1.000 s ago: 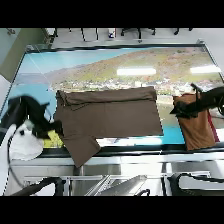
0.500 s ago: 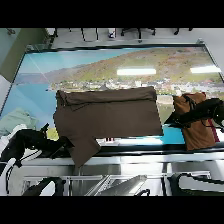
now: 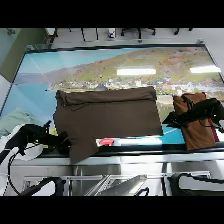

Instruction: Fold the shirts.

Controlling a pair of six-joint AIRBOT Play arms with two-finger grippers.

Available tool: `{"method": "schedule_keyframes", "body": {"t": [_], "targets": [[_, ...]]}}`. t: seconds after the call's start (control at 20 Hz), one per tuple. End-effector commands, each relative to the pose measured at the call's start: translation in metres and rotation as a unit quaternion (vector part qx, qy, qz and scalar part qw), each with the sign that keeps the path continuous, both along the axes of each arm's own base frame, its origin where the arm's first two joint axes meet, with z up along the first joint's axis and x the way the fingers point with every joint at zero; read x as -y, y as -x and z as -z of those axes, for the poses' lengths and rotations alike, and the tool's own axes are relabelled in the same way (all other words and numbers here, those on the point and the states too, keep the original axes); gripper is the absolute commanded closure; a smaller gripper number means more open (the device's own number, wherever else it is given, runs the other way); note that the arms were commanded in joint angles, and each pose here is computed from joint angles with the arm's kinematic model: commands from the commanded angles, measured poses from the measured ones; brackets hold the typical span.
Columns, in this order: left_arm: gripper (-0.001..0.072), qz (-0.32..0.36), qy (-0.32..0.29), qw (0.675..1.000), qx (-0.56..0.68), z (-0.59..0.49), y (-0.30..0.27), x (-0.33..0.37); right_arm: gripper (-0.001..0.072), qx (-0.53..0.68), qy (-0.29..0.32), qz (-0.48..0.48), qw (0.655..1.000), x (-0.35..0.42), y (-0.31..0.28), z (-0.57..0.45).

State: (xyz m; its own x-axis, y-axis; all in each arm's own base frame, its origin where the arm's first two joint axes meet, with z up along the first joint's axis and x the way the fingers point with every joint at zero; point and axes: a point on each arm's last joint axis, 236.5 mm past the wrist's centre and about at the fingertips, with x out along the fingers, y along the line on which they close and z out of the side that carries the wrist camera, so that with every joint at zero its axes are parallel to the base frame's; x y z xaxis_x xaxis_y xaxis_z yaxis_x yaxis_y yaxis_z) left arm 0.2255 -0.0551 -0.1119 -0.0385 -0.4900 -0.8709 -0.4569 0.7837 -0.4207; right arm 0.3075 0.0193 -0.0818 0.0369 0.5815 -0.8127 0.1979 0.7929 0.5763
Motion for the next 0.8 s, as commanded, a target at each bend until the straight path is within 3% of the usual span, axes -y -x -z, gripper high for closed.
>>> {"method": "schedule_keyframes", "body": {"t": [0.0,0.45,0.5,0.55,0.6,0.75], "targets": [[0.0692,0.002,0.002,0.999,0.044,-0.026,-0.025,-0.001,0.0272,-0.016,-0.007,-0.009,1.0,-0.007,0.003,0.009],[0.0692,0.016,-0.003,0.996,0.089,-0.059,-0.026,0.0,0.028,-0.064,-0.03,-0.054,0.996,-0.045,0.017,0.034],[0.0691,0.018,-0.004,0.995,0.095,-0.065,-0.025,0.001,0.0319,-0.058,-0.041,-0.064,0.995,-0.056,0.015,0.033],[0.0692,0.022,-0.005,0.995,0.102,-0.07,-0.023,0.002,0.06,-0.049,-0.051,-0.073,0.995,-0.064,0.014,0.03],[0.0692,0.029,-0.007,0.994,0.106,-0.077,-0.019,0.002,0.0694,-0.044,-0.055,-0.077,0.995,-0.068,0.012,0.027],[0.0692,0.056,-0.034,0.994,0.09,-0.09,0.009,-0.005,0.0694,-0.035,-0.026,-0.076,0.996,-0.053,0.013,0.019]]}}
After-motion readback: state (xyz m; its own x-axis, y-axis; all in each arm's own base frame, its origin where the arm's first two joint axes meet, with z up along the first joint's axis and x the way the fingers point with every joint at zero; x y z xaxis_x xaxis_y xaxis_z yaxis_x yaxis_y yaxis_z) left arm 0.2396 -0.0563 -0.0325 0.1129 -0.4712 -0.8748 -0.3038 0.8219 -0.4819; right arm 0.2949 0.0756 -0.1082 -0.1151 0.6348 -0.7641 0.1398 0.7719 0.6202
